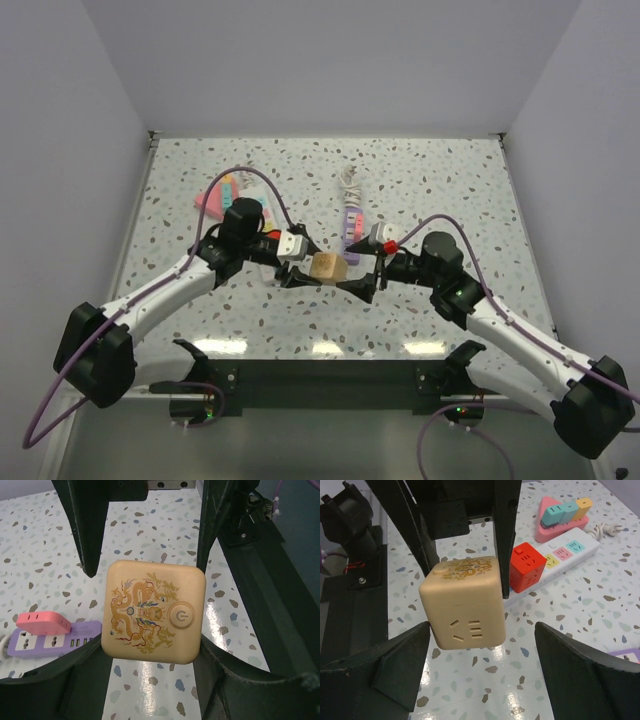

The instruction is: Insert the plug

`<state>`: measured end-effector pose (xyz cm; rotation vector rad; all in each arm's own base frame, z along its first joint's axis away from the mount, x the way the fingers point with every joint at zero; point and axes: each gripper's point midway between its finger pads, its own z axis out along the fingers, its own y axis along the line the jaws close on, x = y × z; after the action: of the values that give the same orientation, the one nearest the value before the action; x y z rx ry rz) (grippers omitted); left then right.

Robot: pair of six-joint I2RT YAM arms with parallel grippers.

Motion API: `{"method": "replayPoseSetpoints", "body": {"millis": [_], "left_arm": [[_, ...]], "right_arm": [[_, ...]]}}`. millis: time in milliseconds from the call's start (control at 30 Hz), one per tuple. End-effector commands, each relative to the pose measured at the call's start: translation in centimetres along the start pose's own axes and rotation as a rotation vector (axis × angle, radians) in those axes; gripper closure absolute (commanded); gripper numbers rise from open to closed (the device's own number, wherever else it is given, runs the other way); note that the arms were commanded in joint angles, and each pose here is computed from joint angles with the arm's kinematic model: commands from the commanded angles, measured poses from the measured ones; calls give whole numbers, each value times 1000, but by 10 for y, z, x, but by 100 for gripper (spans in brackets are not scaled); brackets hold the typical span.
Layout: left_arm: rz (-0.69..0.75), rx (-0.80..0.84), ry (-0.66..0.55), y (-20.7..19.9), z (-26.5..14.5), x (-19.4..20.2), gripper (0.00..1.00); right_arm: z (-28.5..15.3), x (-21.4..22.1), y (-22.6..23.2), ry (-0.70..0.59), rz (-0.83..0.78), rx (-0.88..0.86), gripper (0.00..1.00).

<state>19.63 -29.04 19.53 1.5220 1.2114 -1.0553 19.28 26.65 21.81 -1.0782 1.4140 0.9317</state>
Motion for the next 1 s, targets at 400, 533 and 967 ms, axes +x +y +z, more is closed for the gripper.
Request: {"method": "replayPoseSetpoints", "body": {"millis": [400,533,967], "left_arm": [[54,85,-60,-5,9,-31,100],[15,36,-70,3,10,-34,81],[-307,-376,-190,54,-2,-41,0]], "right_arm": [[18,-12,6,-35,-79,-86,32],[20,-11,3,-29,-70,-70,63],[7,-14,-51,-40,19,294,100]]}}
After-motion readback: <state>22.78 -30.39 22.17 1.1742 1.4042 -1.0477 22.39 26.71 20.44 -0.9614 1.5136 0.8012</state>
